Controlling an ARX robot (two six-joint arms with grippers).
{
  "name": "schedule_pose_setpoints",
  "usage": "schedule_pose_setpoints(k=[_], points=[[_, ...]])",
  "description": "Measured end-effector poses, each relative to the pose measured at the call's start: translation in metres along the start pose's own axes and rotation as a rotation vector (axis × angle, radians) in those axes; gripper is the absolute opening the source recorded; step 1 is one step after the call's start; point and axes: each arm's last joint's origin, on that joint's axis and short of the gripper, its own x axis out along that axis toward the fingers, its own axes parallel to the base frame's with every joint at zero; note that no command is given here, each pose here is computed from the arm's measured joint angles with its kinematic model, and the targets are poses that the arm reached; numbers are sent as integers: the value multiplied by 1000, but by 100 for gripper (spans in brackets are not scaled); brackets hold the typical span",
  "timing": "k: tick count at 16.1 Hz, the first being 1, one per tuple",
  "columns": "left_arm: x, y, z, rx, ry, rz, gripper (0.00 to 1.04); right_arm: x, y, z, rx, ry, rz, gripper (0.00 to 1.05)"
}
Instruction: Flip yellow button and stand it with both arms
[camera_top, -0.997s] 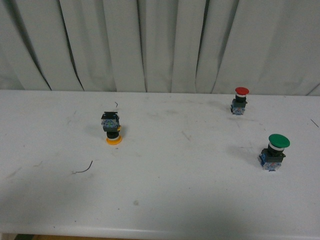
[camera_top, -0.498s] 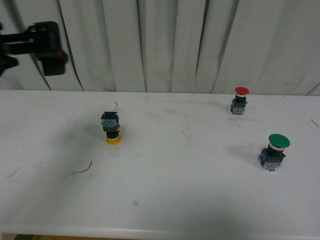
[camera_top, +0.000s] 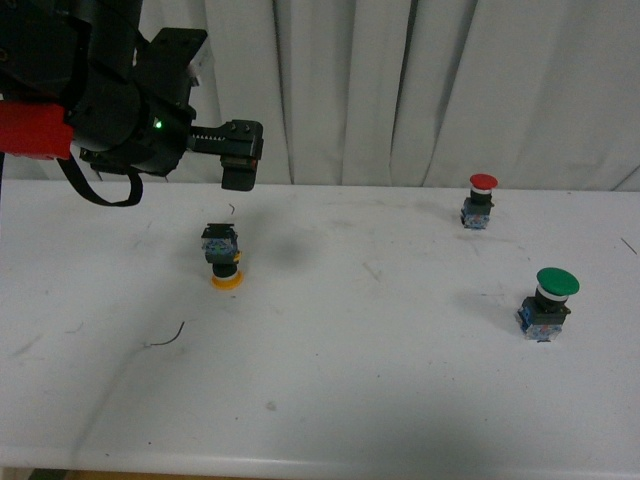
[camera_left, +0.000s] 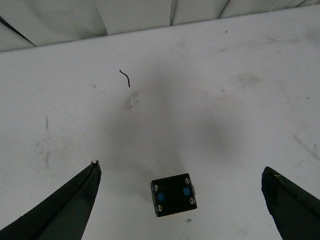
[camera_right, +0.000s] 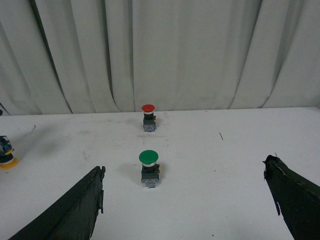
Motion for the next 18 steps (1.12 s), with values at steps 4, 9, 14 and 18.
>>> schedule_pose_setpoints(k=[4,9,14,18], points=[[23,6,-16,-18,121,6,98,0,0,0,0,0,0,98],[42,6,-30,-64,174,-9,98,0,0,0,0,0,0,98],[57,5,-39,-62,201,5,50,0,0,0,0,0,0,98],[56,5,-39,-71,196,-8,36,0,0,0,0,0,0,98]])
